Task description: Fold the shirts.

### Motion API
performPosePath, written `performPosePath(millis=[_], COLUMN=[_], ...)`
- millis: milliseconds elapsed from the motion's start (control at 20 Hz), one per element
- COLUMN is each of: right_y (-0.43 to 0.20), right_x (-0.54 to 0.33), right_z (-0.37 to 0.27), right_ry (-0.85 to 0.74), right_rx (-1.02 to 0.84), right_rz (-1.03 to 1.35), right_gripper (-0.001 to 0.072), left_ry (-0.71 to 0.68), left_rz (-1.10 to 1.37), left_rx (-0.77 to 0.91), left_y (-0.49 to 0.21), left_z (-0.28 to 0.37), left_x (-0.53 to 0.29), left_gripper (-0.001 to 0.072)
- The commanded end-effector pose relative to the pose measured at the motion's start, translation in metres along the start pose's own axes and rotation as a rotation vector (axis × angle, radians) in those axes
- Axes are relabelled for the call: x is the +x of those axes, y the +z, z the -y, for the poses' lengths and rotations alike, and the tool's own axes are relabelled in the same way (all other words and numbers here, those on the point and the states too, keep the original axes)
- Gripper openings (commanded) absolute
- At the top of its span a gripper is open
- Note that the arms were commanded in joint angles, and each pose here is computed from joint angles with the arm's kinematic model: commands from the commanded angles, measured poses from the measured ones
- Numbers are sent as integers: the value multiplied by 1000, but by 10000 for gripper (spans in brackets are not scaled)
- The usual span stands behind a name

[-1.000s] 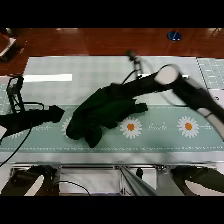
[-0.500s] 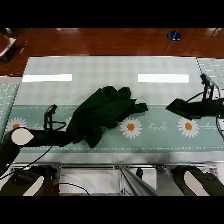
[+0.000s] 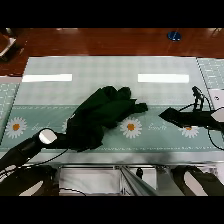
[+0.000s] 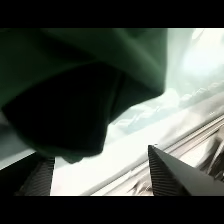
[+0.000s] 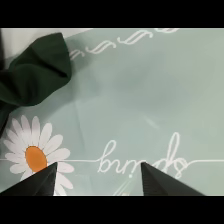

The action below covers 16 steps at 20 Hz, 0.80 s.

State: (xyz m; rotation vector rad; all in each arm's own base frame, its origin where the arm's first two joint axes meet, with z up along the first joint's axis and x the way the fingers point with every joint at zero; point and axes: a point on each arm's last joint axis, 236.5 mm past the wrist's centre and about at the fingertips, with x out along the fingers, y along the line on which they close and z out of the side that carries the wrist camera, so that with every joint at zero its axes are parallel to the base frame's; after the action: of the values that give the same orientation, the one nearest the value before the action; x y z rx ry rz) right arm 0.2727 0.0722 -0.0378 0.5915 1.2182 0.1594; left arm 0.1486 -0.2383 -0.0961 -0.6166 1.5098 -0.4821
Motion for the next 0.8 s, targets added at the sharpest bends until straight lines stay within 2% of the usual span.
performPosePath(millis=[0, 50, 100, 150, 200, 300, 750], right_y=[-10, -13, -12, -10, -5, 2, 38], right_x=[15, 23, 32, 40, 47, 61, 122], right_z=[-11, -17, -21, -26, -32, -40, -62], right_ry=[27, 37, 46, 52, 58, 65, 109], right_rx=[-6, -7, -5, -3, -4, -14, 43], right_rz=[-45, -62, -65, -67, -71, -101, -259], right_gripper=[615, 616, 616, 615, 615, 616, 615], left_ry=[-7, -14, -20, -22, -23, -33, -68], left_rz=[161, 185, 191, 190, 190, 201, 220], left_rx=[0, 7, 13, 28, 70, 117, 124], left_y=[43, 52, 57, 60, 63, 69, 87], left_z=[12, 18, 23, 27, 31, 40, 54], left_x=[5, 4, 3, 3, 3, 0, -16], left_gripper=[697, 647, 410, 128, 21, 21, 21])
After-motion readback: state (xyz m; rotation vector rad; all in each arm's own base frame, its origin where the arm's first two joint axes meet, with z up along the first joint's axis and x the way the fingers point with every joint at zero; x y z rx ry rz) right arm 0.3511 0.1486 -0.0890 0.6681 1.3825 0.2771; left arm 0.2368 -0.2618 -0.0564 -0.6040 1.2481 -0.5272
